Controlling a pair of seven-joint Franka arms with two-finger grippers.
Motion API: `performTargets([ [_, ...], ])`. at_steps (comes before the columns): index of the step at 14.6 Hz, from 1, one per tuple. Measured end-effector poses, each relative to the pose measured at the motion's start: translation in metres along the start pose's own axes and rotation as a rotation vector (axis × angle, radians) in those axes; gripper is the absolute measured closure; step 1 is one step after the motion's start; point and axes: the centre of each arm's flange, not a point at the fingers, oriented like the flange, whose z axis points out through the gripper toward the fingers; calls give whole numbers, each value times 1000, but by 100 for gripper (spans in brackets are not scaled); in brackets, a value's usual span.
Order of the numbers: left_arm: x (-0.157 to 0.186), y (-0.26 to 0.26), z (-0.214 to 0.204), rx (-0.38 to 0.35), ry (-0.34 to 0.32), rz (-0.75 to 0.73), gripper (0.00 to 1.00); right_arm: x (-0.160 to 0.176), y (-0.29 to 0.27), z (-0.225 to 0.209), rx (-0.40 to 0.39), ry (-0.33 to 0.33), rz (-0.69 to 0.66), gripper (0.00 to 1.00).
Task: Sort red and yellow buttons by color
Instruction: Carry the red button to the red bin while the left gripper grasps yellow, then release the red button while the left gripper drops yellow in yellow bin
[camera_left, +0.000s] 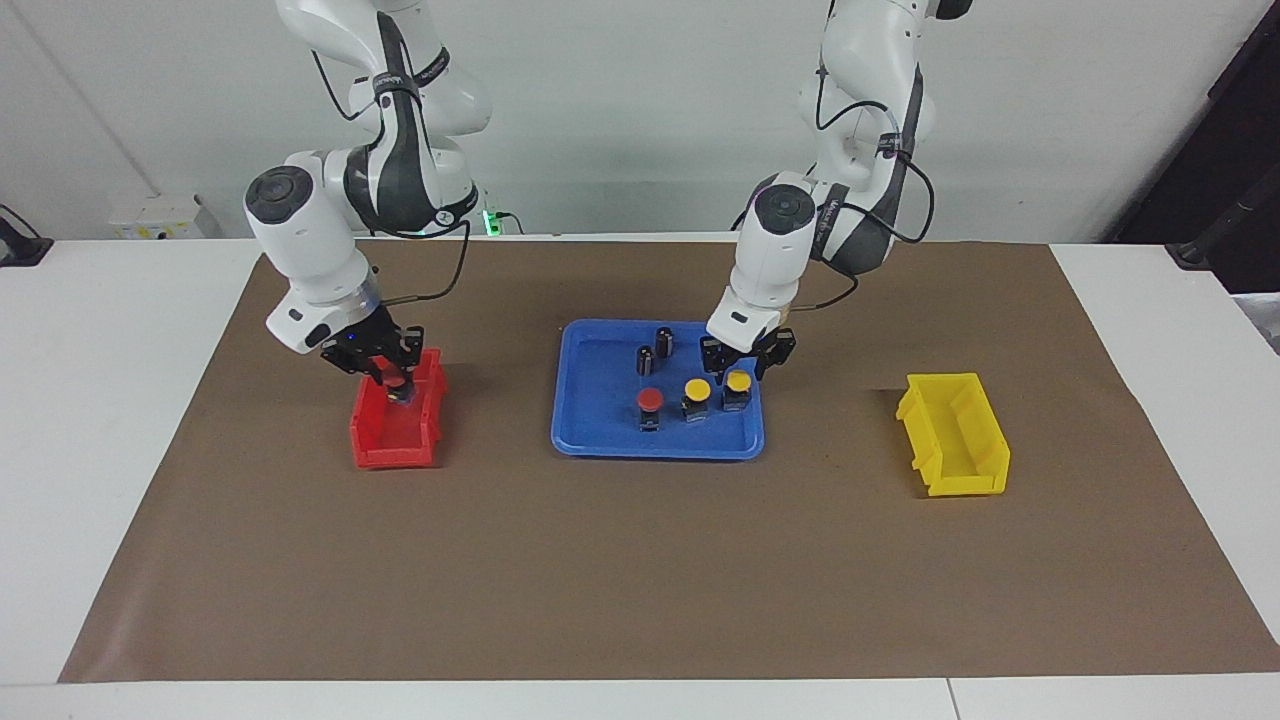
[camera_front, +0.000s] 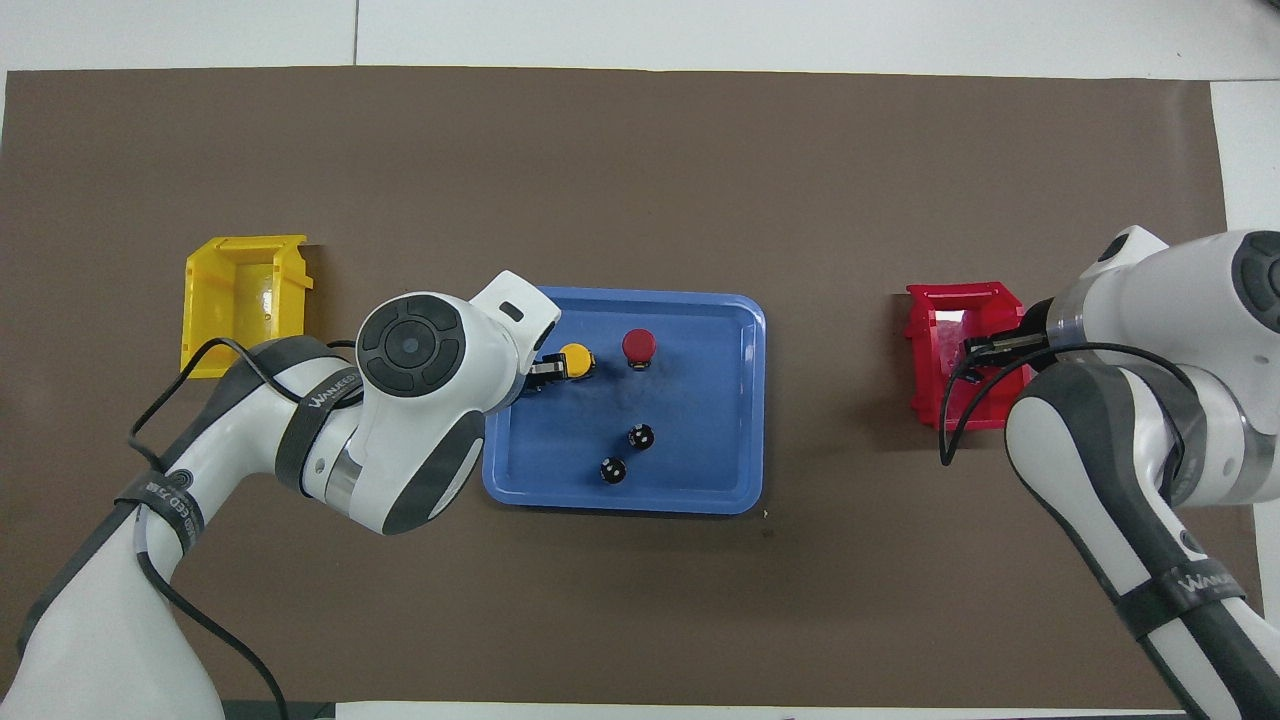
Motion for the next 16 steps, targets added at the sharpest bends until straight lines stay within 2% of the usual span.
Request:
performTargets([
  [1,1,1,-2,-6,8,-12,59,-5,0,6,-2,13,0,59],
  [3,7,3,-15,-1,2,-27,59,-12,0,20,-5,27,-2,59],
  [5,18,5,-58,29,-34,-38,59,-20,0,33,-6,31,-11,59],
  [7,33,-8,-119,33,-33,-55,59,-23,0,38,-7,30,-13,58],
  [8,43,-28,-147,27,-20,-48,59,-23,0,37,-7,32,-14,49],
  [10,67,-101,-183,31,-18,-6,59,-23,0,35,-7,33,-18,32],
  [11,79,-142,-192,33,-16,16,59,-22,0,33,-6,28,-23,31],
  [13,100,-222,-197,36,-10,59,59,-13,0,15,-1,-5,-38,22],
  [16,116,-303,-185,41,12,97,59,20,-1,-42,8,-41,-50,22],
])
